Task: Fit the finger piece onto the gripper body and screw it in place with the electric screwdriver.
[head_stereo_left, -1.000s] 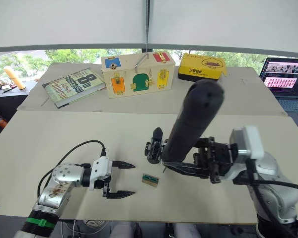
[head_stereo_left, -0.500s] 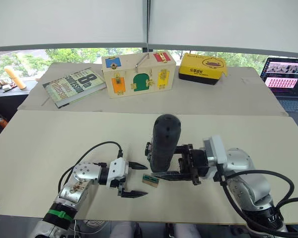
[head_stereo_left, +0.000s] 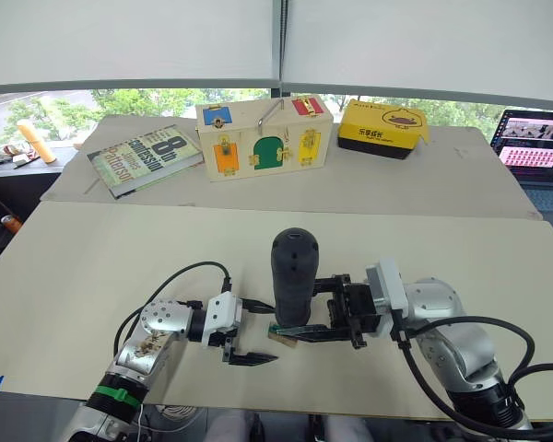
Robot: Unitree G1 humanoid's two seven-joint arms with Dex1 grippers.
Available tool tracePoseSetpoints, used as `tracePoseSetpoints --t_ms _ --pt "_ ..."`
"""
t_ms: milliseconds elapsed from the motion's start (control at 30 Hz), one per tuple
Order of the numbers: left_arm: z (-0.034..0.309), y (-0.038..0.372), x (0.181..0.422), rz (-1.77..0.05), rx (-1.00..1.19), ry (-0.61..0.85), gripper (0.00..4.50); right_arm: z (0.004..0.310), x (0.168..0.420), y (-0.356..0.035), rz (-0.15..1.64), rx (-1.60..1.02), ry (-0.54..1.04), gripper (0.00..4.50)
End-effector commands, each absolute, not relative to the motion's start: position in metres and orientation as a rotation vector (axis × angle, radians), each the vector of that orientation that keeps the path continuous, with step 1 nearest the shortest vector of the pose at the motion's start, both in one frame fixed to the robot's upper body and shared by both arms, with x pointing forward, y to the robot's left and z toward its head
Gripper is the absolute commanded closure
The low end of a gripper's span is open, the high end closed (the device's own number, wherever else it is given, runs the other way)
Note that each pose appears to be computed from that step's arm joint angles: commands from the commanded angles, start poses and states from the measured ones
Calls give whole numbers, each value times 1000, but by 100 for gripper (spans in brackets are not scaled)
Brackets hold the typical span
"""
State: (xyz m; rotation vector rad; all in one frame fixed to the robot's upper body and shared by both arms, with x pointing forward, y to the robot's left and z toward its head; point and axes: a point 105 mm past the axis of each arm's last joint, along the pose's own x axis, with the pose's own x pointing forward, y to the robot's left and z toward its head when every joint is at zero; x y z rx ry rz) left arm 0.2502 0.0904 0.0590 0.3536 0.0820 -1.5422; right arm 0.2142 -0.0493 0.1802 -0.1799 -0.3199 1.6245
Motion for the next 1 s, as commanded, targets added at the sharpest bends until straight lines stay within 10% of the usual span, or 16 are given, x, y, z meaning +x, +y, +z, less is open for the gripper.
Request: tracePoseSetpoints --t_ms 33,1000 --pt "47 86 242 -1566 329 137 0 191 210 -49 1628 -203 -393 259" --pt "49 84 240 -1564 317 146 0 196 213 -55 1606 -191 -393 259"
